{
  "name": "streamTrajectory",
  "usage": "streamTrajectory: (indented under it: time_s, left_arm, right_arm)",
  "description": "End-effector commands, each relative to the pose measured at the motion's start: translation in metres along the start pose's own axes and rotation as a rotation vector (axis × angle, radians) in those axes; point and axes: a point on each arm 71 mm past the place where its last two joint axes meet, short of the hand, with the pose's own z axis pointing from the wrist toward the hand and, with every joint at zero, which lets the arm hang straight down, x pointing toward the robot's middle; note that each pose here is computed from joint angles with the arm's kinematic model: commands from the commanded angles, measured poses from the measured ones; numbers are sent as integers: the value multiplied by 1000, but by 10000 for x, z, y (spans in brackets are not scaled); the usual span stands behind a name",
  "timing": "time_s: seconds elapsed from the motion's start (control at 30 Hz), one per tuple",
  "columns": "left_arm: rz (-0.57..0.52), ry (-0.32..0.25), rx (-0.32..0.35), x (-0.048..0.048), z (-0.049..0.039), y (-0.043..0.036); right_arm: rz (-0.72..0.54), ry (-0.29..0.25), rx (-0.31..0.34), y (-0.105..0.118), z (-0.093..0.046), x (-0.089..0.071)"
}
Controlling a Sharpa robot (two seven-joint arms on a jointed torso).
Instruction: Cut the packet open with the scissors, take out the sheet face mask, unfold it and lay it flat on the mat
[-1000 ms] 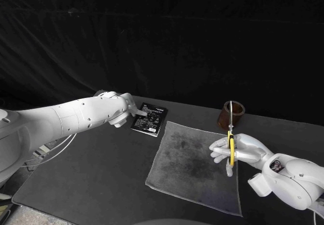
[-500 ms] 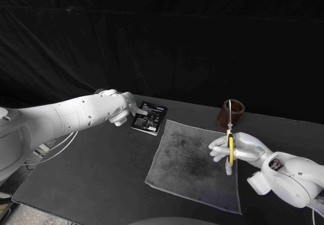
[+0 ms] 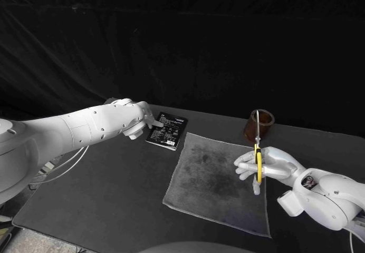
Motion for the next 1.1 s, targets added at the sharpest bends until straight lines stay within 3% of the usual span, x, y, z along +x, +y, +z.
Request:
streamTrajectory:
  time_s: [0.03, 0.33, 0.73, 1.1]
  left_arm:
    - [17, 85, 10, 264, 6, -7]
    - [2, 58, 25, 312, 39, 0]
    - [-45, 22, 52, 285, 53, 5]
    - [-169, 60, 90, 206, -2, 64]
  right_arm:
    - [-6, 13, -6, 9, 1, 15]
    - [-6, 14, -5, 4, 2, 19]
    - [-5, 13, -3, -9, 4, 23]
    - [-6, 6, 0, -22, 4, 7]
